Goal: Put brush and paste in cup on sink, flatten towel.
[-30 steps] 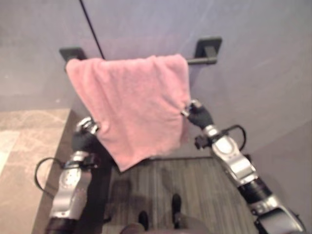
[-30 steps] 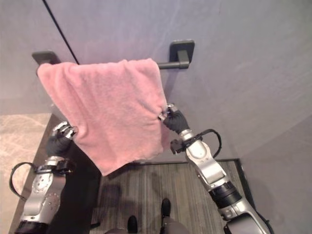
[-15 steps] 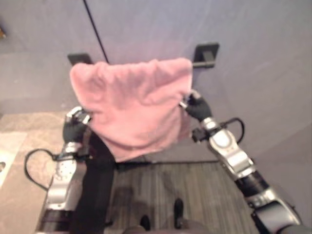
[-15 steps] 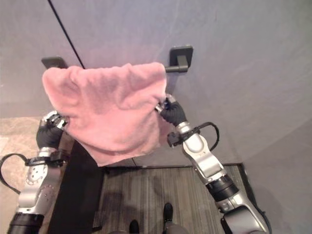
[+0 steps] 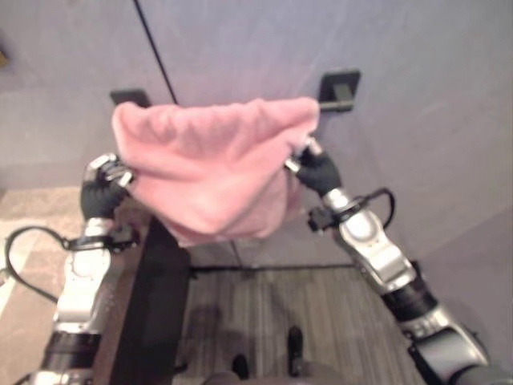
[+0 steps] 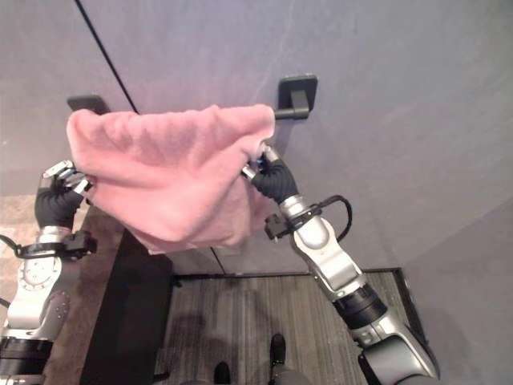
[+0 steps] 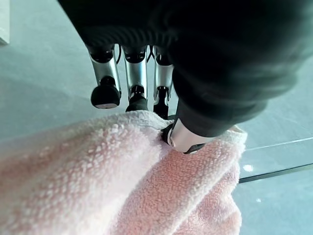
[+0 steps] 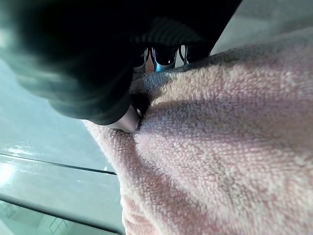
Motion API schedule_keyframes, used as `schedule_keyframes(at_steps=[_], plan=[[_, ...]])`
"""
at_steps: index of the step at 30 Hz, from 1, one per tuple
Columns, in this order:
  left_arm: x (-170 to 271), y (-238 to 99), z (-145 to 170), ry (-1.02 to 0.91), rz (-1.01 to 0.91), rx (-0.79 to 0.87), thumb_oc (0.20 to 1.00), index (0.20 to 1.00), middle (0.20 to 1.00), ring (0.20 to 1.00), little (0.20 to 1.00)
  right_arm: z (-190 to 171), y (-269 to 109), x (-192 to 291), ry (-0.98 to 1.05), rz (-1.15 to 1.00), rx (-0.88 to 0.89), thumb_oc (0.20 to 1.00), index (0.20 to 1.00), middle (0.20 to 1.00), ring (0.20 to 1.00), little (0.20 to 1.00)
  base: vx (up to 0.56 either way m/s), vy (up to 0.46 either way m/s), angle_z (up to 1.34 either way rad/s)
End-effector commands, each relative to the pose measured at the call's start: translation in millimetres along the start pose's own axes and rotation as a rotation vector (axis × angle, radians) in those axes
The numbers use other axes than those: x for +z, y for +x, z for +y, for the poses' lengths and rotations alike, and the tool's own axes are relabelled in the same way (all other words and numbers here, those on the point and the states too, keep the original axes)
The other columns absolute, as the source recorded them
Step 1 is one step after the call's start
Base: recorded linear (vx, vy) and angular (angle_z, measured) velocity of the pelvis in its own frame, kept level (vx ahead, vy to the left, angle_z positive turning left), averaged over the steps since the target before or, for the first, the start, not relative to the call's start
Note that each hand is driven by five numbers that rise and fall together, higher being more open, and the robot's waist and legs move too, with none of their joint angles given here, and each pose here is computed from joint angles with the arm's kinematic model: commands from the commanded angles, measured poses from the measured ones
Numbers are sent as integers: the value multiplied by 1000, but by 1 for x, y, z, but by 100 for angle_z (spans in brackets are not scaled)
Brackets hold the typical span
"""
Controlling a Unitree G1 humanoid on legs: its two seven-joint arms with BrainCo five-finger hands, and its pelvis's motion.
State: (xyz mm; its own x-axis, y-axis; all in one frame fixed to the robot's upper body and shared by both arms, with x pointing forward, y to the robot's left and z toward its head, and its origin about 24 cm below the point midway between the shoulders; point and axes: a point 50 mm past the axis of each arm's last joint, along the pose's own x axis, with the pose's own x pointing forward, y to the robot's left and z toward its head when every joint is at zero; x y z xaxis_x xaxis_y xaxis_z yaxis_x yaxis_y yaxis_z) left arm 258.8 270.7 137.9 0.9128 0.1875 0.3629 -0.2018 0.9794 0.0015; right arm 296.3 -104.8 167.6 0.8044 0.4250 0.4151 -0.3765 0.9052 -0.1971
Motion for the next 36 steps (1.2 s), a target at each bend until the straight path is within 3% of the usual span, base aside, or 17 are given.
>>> schedule_keyframes(at_steps=[1,5,7,10,12,17,19,36], plan=[[29,13,9,78,-133,-33,200,200,200,200,200,2,3,22,39,-145,-25,200,200,200,200,200,0,0,0],[34,15,7,108,-155,-47,200,200,200,200,200,-1,2,24,30,-170,-67,200,200,200,200,200,0,0,0],[37,14,6,32,-172,-39,200,200,200,200,200,-2,1,26,27,-185,-82,200,200,200,200,200,0,0,0],[44,18,4,117,-190,-91,200,200,200,200,200,-1,-5,21,31,-172,-92,200,200,200,200,200,0,0,0],[43,17,1,47,-193,-85,200,200,200,200,200,1,-6,18,43,-164,-95,200,200,200,200,200,0,0,0],[46,18,3,138,-184,-134,200,200,200,200,200,1,-10,10,38,-127,-98,200,200,200,200,200,-3,-19,0],[40,15,5,61,-164,-93,200,200,200,200,200,2,-9,12,29,-130,-86,200,200,200,200,200,0,0,0],[21,2,13,113,-94,-21,200,200,200,200,200,-8,-5,17,-62,-139,-119,200,200,200,200,200,-3,-6,2]])
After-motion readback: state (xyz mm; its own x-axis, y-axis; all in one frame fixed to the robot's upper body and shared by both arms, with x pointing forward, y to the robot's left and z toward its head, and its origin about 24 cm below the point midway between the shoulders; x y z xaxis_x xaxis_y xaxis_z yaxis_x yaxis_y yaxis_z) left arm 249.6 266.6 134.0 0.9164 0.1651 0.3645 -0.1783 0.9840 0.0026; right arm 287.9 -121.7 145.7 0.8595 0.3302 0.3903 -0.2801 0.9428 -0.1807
